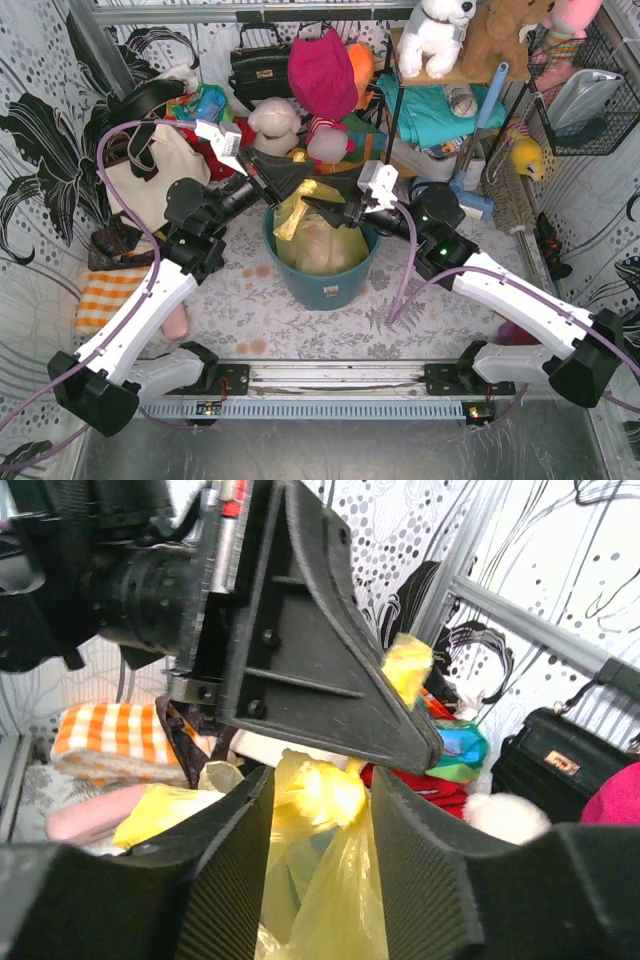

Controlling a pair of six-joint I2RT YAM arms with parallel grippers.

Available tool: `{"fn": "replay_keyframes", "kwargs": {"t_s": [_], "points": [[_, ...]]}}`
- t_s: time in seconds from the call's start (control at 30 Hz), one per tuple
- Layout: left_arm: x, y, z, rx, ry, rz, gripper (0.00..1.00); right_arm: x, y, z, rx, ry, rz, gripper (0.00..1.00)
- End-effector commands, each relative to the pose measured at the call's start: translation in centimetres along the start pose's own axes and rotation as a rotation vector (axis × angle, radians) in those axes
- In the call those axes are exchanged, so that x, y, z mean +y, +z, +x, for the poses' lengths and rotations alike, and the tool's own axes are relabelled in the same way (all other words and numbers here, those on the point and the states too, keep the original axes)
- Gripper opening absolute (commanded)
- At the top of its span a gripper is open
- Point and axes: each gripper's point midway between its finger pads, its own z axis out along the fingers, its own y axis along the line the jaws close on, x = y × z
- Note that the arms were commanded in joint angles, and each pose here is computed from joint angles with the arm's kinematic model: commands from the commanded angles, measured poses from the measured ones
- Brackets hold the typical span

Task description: Tie the trash bag

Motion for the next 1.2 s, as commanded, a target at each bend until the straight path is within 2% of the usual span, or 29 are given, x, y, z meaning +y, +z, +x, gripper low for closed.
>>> {"fn": "replay_keyframes", "kwargs": {"t_s": [0.0,0.27,0.57,0.6,0.67,0.83,0.93,1.0,1.17], "points": [[0.7,0.7,-0.4,0.015,-0.009,-0.043,0.02,1.5,-1.6,-3.7,-0.047,-0.172,-0.100,0.47],[2.3,1.2,1.1,0.099,-0.070,-0.119,0.02,5.0,-3.5,-3.9,-0.061,-0.444,-0.340,0.54],[2.9,1.3,2.2,0.170,-0.113,-0.155,0.02,6.1,-2.8,-1.0,0.009,-0.638,-0.458,0.63],[2.9,1.3,2.2,0.174,-0.113,-0.156,0.02,6.1,-2.7,-0.6,0.022,-0.658,-0.467,0.65],[3.1,1.3,2.4,0.186,-0.115,-0.164,0.02,6.1,-2.7,0.1,0.051,-0.688,-0.482,0.77],[3.4,1.5,2.8,0.216,-0.126,-0.170,0.02,5.4,-2.1,1.6,0.089,-0.753,-0.454,0.90],[3.3,1.7,3.0,0.225,-0.135,-0.163,0.02,5.3,-1.5,2.2,0.089,-0.773,-0.442,0.89],[3.2,1.7,3.0,0.227,-0.137,-0.156,0.02,5.2,-1.1,2.5,0.082,-0.789,-0.428,0.84],[2.9,1.5,2.9,0.230,-0.133,-0.153,0.02,4.0,-0.1,2.4,0.076,-0.855,-0.339,0.58]]}}
